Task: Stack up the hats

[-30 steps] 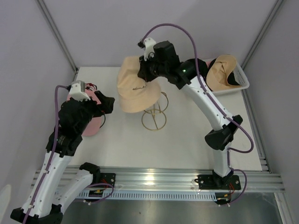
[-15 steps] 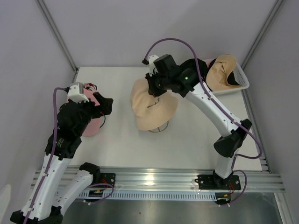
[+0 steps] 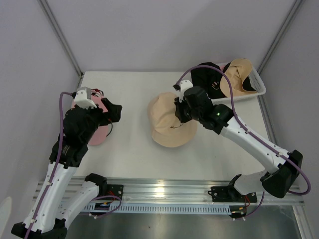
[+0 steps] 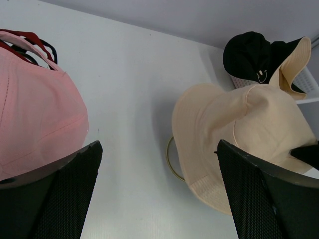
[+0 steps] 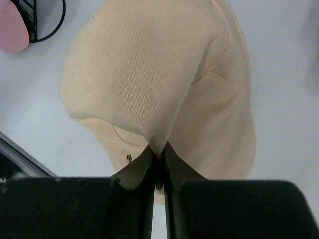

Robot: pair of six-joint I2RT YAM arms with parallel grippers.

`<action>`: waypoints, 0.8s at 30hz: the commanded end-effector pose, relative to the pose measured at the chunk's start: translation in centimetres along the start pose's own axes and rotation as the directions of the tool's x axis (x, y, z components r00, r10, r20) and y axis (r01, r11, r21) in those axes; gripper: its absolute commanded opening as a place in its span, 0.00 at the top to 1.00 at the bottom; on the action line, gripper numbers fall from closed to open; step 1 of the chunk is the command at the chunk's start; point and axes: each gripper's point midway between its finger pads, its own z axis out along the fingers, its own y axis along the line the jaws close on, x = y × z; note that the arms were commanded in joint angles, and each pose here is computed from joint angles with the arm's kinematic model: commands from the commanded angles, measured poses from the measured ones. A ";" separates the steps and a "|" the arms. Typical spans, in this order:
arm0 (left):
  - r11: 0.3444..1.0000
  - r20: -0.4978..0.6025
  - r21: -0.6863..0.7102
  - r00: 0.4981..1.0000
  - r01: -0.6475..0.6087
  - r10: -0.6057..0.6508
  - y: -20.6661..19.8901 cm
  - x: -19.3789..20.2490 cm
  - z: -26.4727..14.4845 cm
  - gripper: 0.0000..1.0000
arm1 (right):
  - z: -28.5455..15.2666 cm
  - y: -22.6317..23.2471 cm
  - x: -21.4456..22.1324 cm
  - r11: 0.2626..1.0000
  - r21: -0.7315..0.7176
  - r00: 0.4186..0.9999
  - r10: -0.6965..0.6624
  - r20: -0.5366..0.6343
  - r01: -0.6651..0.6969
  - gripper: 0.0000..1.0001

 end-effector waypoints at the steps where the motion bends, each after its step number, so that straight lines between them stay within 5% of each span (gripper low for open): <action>1: 0.999 0.007 0.039 1.000 -0.004 0.004 -0.6 -0.2 0.3 0.01 | -0.9 0.2 -3.1 0.999 -0.014 0.983 0.047 0.177 -0.046 0.87; 5: 0.998 -0.012 0.066 1.000 0.008 -0.007 -1.2 0.1 0.6 0.00 | 0.3 -0.1 -2.1 0.999 0.012 0.991 0.049 0.126 -0.051 0.72; 7: 0.997 -0.021 0.074 1.000 0.009 -0.008 -1.4 0.2 0.7 0.00 | 0.3 -0.2 -2.6 0.999 0.021 0.991 0.042 0.125 -0.045 0.42; 9: 0.995 -0.039 0.100 0.999 0.006 -0.002 -1.9 0.3 0.8 0.01 | -0.5 -0.1 -3.5 0.999 0.002 0.991 0.037 0.130 -0.037 0.30; 15: 0.969 -0.107 0.246 0.994 0.007 0.020 -5.5 0.3 1.2 0.00 | -6.7 -1.7 -12.7 0.964 -0.238 0.904 0.204 0.375 -0.119 0.01; 20: 0.937 -0.150 0.345 0.984 -0.043 0.100 -10.2 0.1 2.2 0.01 | -4.1 -5.1 -14.4 0.974 -0.166 0.897 0.209 0.389 -0.155 0.01; 24: 0.947 -0.246 0.321 0.966 0.008 0.076 -11.9 1.5 4.1 0.07 | 0.2 -4.9 -12.7 0.950 -0.227 0.915 0.276 0.294 -0.214 0.14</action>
